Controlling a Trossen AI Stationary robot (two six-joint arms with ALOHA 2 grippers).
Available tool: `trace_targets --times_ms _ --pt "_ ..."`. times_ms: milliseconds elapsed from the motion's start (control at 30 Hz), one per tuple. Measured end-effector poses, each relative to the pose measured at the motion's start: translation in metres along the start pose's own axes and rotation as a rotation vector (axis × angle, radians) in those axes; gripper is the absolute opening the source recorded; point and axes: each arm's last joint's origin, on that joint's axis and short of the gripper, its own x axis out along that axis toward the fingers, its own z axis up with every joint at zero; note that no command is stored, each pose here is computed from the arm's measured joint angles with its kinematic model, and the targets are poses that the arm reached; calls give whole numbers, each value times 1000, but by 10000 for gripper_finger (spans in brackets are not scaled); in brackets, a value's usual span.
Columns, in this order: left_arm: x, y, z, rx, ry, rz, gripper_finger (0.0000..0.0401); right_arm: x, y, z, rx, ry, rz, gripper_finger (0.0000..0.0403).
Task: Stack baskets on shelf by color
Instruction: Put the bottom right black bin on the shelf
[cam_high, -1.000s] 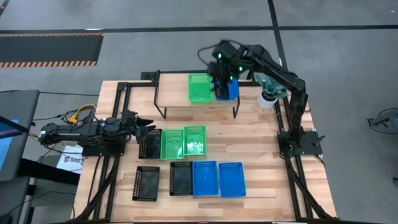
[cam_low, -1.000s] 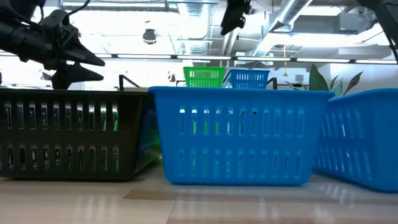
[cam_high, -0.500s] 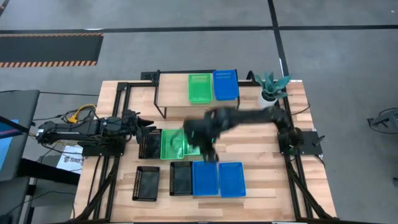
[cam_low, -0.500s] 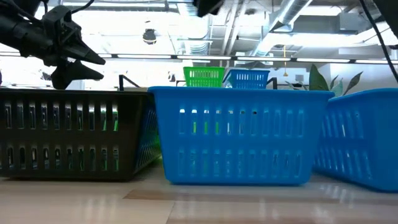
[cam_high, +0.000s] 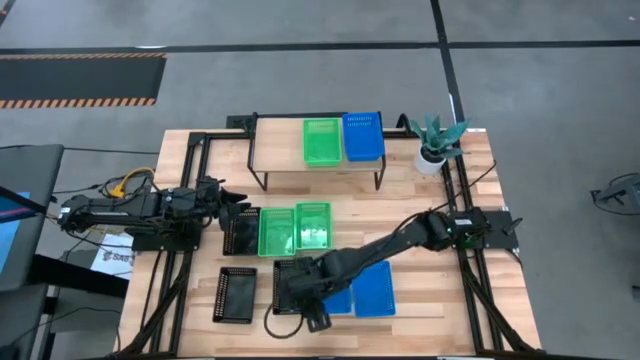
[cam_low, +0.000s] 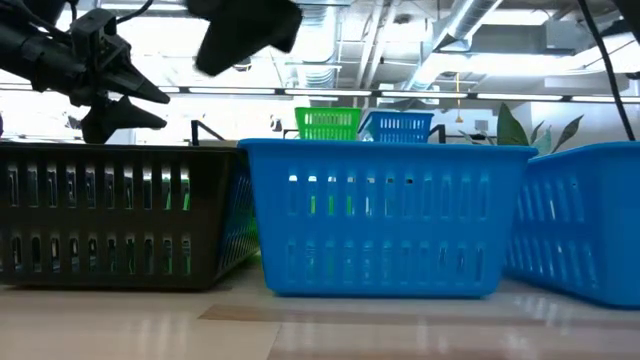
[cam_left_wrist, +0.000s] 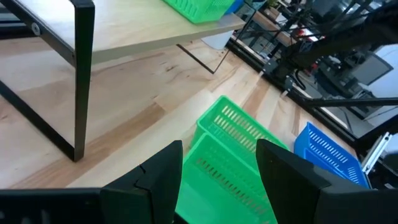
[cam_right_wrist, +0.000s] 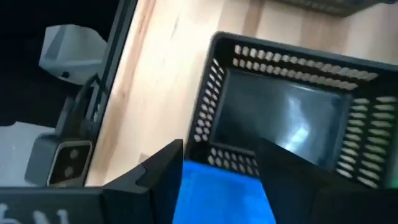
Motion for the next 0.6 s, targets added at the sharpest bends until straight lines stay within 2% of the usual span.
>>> trace_targets --times_ms 433,600 --pt "0 2 -2 10 22 20 193 37 19 7 10 -129 46 226" --pt "0 2 -3 15 25 22 193 45 20 3 32 -104 3 226"
